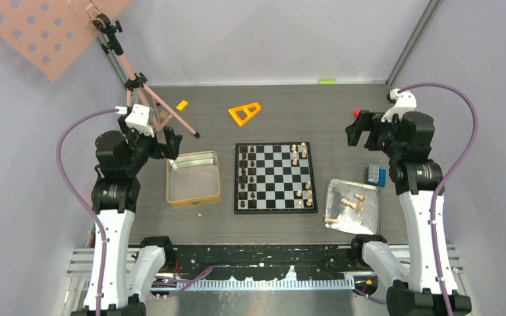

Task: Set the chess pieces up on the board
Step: Reset both arms

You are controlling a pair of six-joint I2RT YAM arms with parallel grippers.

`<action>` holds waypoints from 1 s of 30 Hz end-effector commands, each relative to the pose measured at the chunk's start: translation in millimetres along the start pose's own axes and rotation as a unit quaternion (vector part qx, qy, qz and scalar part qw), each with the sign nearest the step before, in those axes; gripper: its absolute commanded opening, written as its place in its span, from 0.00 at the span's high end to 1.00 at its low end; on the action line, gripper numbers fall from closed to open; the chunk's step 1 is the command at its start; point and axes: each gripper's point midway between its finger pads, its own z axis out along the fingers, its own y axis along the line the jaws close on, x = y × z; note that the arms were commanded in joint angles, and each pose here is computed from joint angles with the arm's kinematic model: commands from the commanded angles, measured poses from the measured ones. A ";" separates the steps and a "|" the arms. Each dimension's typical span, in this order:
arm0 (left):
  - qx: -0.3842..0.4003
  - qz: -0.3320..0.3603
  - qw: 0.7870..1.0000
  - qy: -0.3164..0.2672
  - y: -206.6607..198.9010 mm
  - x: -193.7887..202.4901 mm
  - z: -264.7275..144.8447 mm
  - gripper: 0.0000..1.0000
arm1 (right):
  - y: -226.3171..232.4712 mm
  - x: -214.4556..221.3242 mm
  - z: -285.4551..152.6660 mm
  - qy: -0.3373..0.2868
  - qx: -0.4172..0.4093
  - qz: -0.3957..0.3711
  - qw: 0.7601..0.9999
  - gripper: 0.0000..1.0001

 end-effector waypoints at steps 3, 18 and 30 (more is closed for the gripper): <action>-0.021 -0.014 1.000 0.000 -1.4 8.7 -19.7 0.00 | 2.2 18.2 -15.7 -0.030 -0.003 0.006 1.000 0.00; -0.044 -0.004 0.998 0.038 9.9 49.5 -10.8 0.00 | -1.6 48.7 -10.7 -0.013 -0.013 -0.006 1.000 0.00; -0.036 -0.002 0.998 0.056 9.8 66.0 -3.3 0.00 | -3.1 58.1 -2.7 0.009 -0.020 -0.011 1.000 0.00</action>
